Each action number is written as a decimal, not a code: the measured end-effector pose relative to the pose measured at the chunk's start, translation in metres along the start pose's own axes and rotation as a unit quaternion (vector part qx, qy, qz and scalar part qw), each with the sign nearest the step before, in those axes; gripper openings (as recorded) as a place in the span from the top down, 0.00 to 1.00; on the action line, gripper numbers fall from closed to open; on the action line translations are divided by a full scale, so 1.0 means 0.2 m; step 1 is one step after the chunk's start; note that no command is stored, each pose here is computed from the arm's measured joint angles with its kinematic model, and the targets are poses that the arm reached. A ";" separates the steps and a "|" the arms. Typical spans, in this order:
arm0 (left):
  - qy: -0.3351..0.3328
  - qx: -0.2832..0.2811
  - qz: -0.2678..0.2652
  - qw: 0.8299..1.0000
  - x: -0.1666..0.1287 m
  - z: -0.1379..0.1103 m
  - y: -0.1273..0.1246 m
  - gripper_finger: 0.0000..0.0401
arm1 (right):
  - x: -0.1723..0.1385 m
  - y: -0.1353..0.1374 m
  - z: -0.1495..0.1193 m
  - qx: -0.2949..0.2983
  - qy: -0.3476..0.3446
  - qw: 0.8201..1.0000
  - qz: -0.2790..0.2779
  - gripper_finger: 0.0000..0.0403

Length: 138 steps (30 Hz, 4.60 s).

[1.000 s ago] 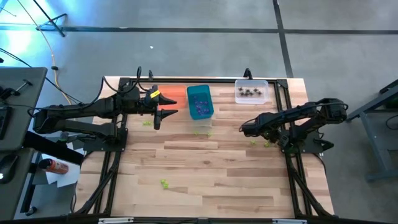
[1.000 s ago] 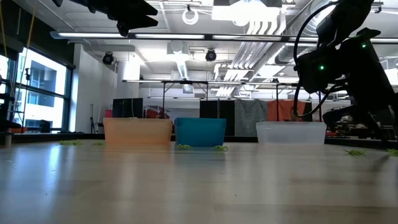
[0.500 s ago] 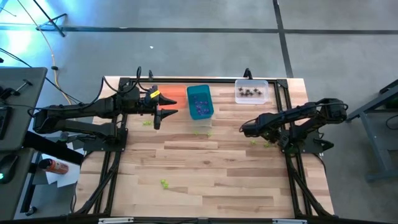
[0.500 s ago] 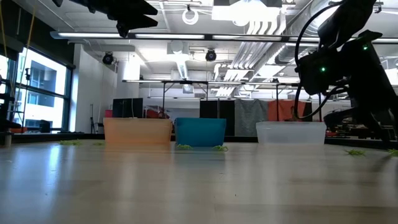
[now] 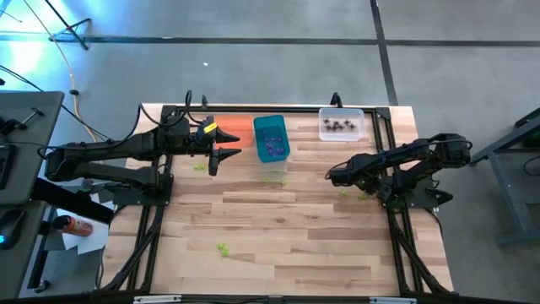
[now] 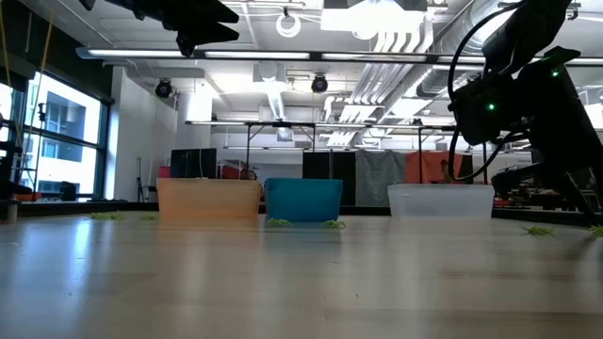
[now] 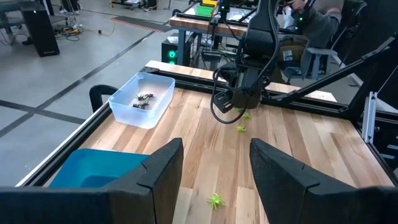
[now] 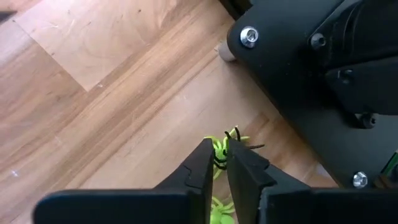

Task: Sort Halloween decoration
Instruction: Put the black spider toy into the transparent bin, then put the green spider toy into the orange bin

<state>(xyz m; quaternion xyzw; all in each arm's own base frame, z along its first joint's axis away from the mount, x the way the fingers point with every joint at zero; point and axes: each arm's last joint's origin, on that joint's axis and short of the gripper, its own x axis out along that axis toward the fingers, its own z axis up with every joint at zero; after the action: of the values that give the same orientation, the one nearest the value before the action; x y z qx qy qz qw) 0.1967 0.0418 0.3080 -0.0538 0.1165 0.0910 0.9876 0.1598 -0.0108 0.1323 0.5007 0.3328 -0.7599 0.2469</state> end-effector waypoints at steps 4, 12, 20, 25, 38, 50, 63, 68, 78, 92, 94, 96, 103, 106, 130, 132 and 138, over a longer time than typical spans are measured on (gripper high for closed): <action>0.000 0.000 0.000 1.000 0.00 0.00 0.00 0.57 | 0.00 0.00 -0.01 -0.006 -0.001 1.000 0.002 0.99; 0.000 0.000 0.000 1.000 0.00 0.00 0.00 0.57 | -0.08 -0.03 -0.06 -0.050 -0.015 0.999 0.013 1.00; 0.000 0.001 0.000 1.000 0.00 0.00 0.00 0.57 | -0.21 -0.07 -0.11 -0.099 -0.048 0.993 0.041 1.00; -0.001 0.001 0.000 1.000 0.00 0.00 0.00 0.57 | -0.40 -0.05 -0.12 -0.152 -0.082 0.975 0.141 1.00; -0.020 0.002 -0.020 1.000 0.00 0.02 -0.01 0.57 | -0.95 0.17 0.18 -0.249 -0.187 0.852 0.422 1.00; -0.040 -0.027 -0.022 0.999 0.00 0.04 -0.01 0.57 | -1.03 0.35 0.58 -0.314 -0.222 0.814 0.435 1.00; -0.043 -0.055 0.012 0.997 0.00 0.04 0.00 0.57 | -0.57 0.78 0.88 -0.354 -0.083 0.881 0.303 1.00; -0.044 -0.062 0.013 0.997 0.00 0.04 0.00 0.57 | -0.38 0.94 0.83 -0.400 -0.036 0.876 0.266 1.00; -0.043 -0.068 0.015 0.997 0.00 0.04 0.00 0.57 | -0.20 1.04 0.84 -0.407 -0.011 0.882 0.236 1.00; -0.044 -0.069 0.033 0.996 0.00 0.04 0.01 0.57 | -0.18 1.06 0.86 -0.374 -0.007 0.897 0.236 1.00; -0.044 -0.069 0.033 0.996 0.00 0.04 0.01 0.57 | -0.17 1.06 0.86 -0.371 -0.004 0.898 0.235 1.00; -0.045 -0.069 0.033 0.996 0.00 0.04 0.01 0.57 | -0.16 1.07 0.85 -0.370 0.000 0.899 0.234 1.00; -0.045 -0.069 0.033 0.996 0.00 0.04 0.01 0.57 | -0.15 1.07 0.86 -0.364 -0.014 0.905 0.220 0.85; -0.045 -0.069 0.033 0.996 0.00 0.04 0.01 0.57 | -0.18 1.05 0.86 -0.370 -0.018 0.902 0.224 0.73; -0.059 -0.074 -0.037 0.995 -0.10 0.07 -0.02 0.57 | -1.10 0.47 0.54 -0.468 -0.156 0.659 0.567 0.44; -0.069 -0.073 -0.038 0.994 -0.12 0.08 -0.02 0.57 | -1.15 0.40 0.42 -0.488 -0.165 0.607 0.605 0.44; -0.063 -0.070 -0.066 0.993 -0.16 0.08 -0.03 0.57 | -1.24 0.24 0.12 -0.501 -0.186 0.522 0.665 0.44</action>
<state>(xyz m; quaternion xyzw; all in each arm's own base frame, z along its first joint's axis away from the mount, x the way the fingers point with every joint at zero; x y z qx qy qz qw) 0.1699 0.0327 0.3315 -0.1250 0.0432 0.0366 0.9905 0.2728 -0.0488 0.3559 0.2173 0.1756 -0.1593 0.9469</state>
